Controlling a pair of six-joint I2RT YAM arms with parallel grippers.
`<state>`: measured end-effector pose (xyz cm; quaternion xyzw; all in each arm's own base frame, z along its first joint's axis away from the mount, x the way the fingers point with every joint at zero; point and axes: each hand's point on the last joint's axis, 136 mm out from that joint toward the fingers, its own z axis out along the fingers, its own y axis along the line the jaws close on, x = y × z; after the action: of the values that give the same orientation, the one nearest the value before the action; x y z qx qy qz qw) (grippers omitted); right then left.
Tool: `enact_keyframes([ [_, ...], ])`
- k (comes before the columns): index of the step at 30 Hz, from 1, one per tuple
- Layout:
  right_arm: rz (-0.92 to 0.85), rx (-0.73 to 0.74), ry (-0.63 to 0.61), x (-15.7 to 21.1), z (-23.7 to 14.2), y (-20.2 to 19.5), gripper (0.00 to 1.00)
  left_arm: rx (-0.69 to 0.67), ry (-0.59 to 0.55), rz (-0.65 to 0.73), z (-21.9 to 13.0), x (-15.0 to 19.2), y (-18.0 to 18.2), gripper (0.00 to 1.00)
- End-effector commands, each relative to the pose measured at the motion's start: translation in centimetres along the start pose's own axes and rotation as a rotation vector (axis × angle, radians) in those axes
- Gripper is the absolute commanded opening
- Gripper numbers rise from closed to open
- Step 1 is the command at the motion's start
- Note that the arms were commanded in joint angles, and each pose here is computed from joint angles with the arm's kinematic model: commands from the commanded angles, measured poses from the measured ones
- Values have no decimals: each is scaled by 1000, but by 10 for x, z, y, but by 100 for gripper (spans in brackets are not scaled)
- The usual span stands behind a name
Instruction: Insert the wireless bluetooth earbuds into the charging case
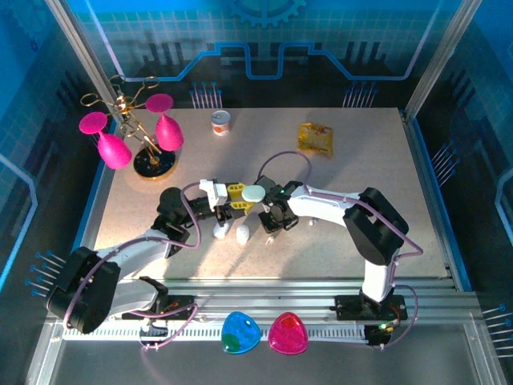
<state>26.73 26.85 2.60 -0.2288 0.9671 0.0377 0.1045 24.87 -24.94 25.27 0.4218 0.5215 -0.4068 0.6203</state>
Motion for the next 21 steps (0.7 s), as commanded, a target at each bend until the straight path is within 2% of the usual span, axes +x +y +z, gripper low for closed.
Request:
enact_keyframes([
  [1,-32,25,27,2,3,1,27,10,-17,20,-4,-4,-4,19],
  [6,-33,32,35,4,6,0,25,11,-19,20,-4,-5,-4,19],
  [10,-27,42,30,3,6,-2,17,9,-18,18,-5,-4,-4,19],
  [14,-21,53,18,3,2,-6,16,4,-19,17,-5,-5,-3,19],
  [17,-11,50,-17,1,-5,-9,29,-17,-12,2,-4,-3,1,19],
  [21,13,14,-111,-4,-25,-14,40,-42,5,-28,-2,1,9,19],
])
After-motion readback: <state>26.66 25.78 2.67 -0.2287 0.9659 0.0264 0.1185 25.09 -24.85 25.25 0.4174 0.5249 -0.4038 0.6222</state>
